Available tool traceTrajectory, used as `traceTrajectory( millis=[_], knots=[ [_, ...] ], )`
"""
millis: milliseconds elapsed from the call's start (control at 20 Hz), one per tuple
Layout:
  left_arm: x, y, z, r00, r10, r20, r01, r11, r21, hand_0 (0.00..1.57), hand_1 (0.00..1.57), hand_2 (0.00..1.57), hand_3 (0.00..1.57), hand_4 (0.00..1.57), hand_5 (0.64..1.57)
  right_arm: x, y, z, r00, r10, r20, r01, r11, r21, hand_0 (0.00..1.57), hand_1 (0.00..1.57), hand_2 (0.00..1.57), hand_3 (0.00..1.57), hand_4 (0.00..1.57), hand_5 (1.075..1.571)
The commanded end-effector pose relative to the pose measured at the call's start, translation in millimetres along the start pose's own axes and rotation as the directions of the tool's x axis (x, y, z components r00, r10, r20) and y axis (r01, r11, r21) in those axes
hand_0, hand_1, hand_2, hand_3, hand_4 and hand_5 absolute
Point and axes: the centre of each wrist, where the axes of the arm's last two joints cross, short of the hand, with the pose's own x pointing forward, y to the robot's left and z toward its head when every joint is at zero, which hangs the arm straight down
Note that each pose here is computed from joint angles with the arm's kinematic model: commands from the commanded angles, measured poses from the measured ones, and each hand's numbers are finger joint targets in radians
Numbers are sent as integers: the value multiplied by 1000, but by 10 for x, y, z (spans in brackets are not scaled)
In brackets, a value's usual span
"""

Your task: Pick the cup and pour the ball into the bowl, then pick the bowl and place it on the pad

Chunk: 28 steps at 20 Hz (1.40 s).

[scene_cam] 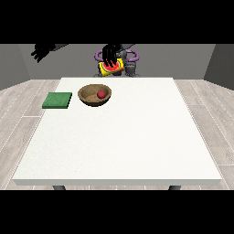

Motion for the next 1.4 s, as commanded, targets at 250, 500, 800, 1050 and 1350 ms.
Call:
traceTrajectory(
  millis=[250,500,800,1050,1350],
  knots=[
    [-1027,264,-148,652,746,-135,-713,664,228,635,635,936,669,1285,1545,-115,-64,111,1000,-3,-27,0,993,-115,0,0,0,132,777,1559],
    [-1508,420,-131,189,978,-87,-934,206,292,0,0,0,0,1120,1570,-204,50,105,999,4,-42,-10,989,-149,0,0,0,0,788,1555],
    [-2477,569,-41,-95,992,83,-972,-111,208,0,0,0,0,1053,1567,-555,245,201,998,-53,-18,48,978,-203,0,0,0,0,719,1565],
    [-2965,570,108,-165,982,93,-980,-174,101,0,0,0,0,1055,1558,-785,398,180,996,-92,-20,84,963,-258,0,0,0,0,737,1565],
    [-3394,635,304,-160,979,123,-977,-175,120,0,0,0,0,993,1561,-894,624,-66,993,-113,13,113,972,-205,0,0,0,0,694,1566]
  ],
)
